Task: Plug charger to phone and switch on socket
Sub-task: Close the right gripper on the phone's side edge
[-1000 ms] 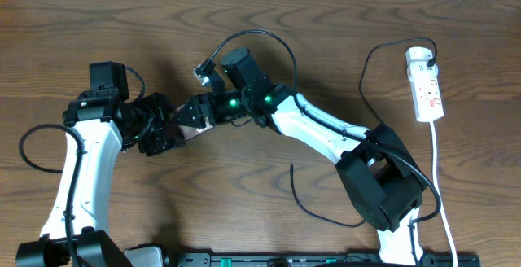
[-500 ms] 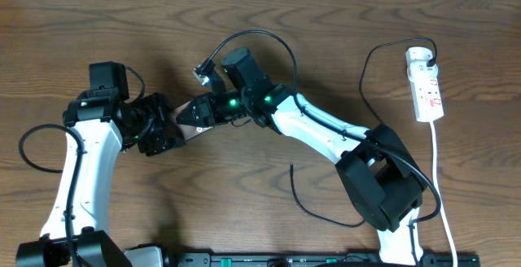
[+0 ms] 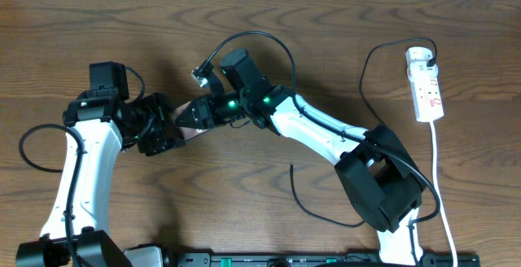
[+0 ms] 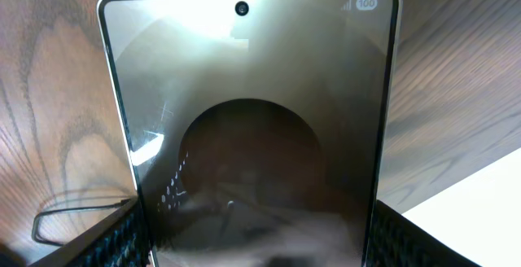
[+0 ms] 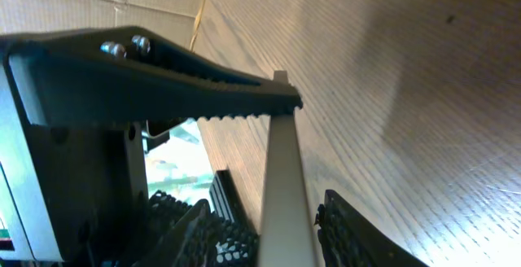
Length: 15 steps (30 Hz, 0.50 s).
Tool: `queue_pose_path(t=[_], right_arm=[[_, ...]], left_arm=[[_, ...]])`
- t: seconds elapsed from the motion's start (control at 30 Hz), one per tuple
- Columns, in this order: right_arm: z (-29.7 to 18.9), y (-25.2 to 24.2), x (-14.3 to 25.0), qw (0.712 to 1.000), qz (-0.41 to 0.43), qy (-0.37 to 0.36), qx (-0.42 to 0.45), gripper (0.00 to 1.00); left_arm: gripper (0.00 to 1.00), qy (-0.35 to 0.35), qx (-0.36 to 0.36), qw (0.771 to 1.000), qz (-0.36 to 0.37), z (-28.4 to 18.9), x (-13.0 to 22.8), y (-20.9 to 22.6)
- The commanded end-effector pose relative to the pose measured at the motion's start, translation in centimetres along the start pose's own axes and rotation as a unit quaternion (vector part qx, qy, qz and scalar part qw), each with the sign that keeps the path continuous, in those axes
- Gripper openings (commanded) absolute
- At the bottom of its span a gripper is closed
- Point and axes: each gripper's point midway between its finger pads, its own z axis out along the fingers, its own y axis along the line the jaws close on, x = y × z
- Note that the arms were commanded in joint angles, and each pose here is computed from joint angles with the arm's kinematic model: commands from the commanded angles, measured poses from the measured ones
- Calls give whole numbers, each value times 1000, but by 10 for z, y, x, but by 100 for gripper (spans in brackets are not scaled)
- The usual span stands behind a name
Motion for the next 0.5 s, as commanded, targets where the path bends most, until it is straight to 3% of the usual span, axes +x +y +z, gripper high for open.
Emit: queue_pose_path(t=[0.0, 0.47], right_arm=[[5, 20, 8, 1000, -18, 13, -17, 36], [8, 24, 13, 999, -19, 22, -24, 33]], left_arm=[[7, 10, 16, 999, 29, -7, 8, -10], [7, 6, 20, 998, 67, -7, 7, -12]])
